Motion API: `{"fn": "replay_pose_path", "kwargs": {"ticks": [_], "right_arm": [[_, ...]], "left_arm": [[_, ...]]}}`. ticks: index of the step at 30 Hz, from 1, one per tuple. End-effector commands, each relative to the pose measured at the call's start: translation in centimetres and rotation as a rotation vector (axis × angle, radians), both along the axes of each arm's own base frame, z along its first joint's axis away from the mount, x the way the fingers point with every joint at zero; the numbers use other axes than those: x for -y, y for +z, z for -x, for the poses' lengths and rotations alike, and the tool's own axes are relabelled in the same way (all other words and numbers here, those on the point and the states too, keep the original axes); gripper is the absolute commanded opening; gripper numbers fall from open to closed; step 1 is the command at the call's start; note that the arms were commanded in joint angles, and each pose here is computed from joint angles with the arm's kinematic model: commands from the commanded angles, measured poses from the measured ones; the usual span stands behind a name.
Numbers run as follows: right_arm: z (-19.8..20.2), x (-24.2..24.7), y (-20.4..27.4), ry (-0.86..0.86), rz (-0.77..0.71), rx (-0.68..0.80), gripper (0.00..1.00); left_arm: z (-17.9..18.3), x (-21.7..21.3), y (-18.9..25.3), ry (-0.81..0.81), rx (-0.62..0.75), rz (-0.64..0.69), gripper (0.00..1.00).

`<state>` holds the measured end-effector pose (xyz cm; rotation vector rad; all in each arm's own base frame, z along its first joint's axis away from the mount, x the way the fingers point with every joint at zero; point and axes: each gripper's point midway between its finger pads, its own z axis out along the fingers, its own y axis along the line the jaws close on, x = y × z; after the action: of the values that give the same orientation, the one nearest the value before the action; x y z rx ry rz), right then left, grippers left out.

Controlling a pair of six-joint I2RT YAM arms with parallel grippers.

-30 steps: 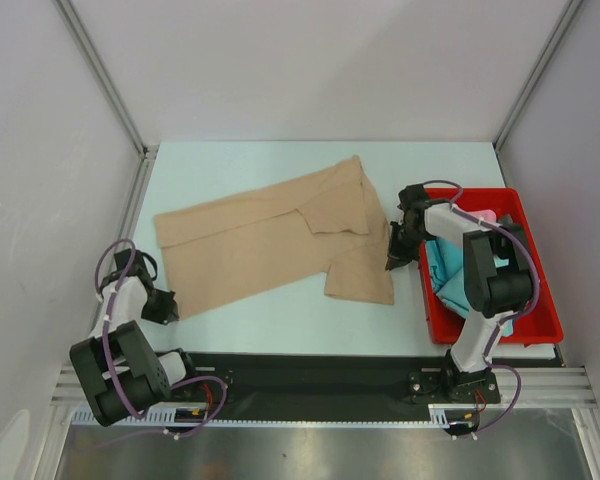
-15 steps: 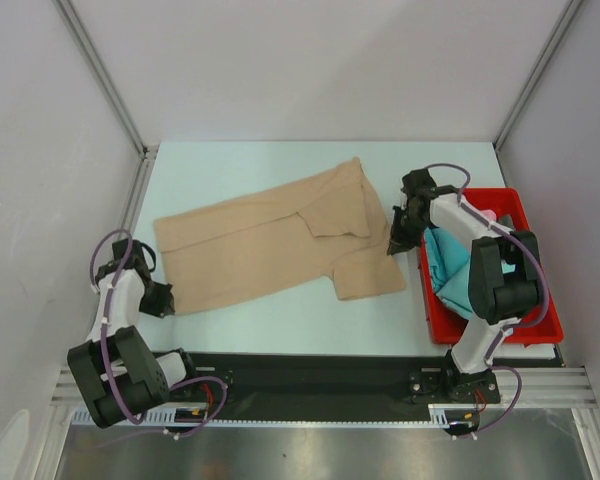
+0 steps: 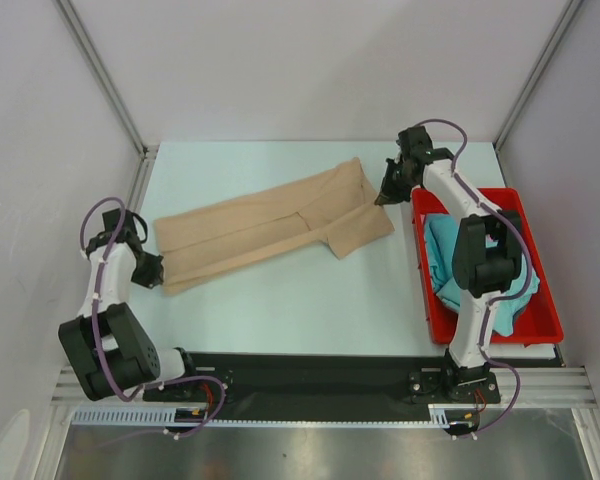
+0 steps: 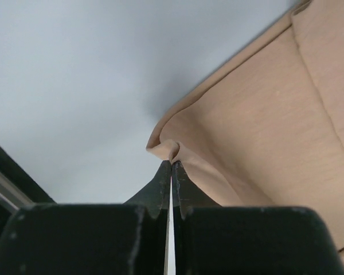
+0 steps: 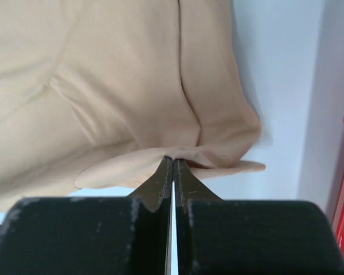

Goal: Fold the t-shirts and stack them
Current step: Fold the tshirt

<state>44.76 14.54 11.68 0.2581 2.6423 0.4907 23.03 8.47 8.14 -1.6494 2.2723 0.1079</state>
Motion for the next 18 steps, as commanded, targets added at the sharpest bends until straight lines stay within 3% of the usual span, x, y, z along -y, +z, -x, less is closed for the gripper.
{"fn": "replay_pose_path", "kwargs": {"ticks": [1,18], "right_arm": [[-3.5,0.4,2.4,-0.035,-0.023,0.085,0.00],[-9.4,-1.3,1.8,-0.033,-0.085,0.130,0.00]], "left_arm": [[-3.0,-1.8,1.4,-0.030,0.064,-0.074,0.00],[-8.0,-2.7,-1.4,-0.084,0.040,-0.019,0.00]]}}
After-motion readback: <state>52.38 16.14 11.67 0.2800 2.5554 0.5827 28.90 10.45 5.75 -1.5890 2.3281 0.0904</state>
